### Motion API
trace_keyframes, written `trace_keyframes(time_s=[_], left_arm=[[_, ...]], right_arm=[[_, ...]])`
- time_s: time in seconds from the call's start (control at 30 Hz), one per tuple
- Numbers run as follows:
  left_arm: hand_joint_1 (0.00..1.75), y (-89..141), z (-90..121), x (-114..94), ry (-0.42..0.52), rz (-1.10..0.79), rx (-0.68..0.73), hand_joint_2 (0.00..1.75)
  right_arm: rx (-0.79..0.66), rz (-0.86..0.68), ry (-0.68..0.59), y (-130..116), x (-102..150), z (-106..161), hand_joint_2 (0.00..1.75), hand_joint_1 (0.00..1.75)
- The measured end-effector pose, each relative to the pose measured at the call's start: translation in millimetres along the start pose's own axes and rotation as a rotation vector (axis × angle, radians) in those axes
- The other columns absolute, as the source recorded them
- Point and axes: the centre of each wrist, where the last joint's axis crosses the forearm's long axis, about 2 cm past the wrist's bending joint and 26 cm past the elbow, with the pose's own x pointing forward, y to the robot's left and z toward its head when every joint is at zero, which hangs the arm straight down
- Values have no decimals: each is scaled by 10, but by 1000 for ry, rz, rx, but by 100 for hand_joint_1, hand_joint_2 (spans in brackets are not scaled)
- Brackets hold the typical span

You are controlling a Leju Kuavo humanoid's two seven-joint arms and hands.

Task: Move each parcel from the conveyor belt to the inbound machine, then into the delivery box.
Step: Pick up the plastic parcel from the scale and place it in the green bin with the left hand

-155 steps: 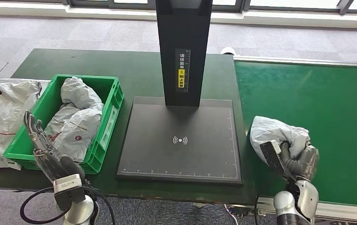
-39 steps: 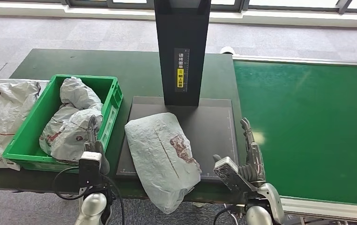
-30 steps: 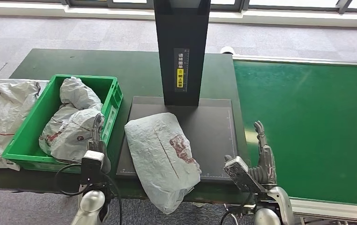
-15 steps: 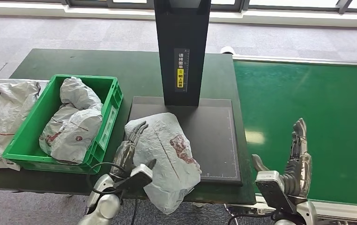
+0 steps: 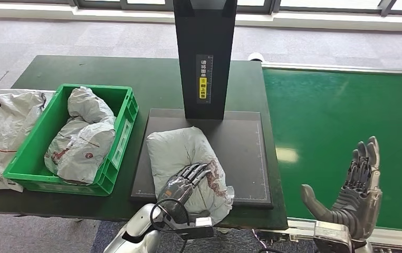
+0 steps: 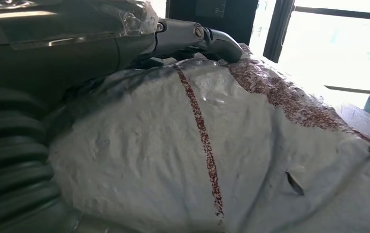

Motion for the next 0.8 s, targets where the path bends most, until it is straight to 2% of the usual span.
trace_keyframes(time_s=[0.07,0.2,0.47,0.8], left_arm=[[4,-14,-15,4,-3,-3,-14,175],[175,-32,-50,10,-13,-21,-49,175],[175,-35,-72,31,-32,-74,11,175],[175,201,-47,109,-40,-44,308,175]], right_arm=[[-7,3,-1,-17,2,-6,175,0],[-12,5,-3,-23,12,-20,175,0],[-22,-1,-15,-10,24,-34,175,0],[-54,-4,-14,-5,28,-52,175,0]])
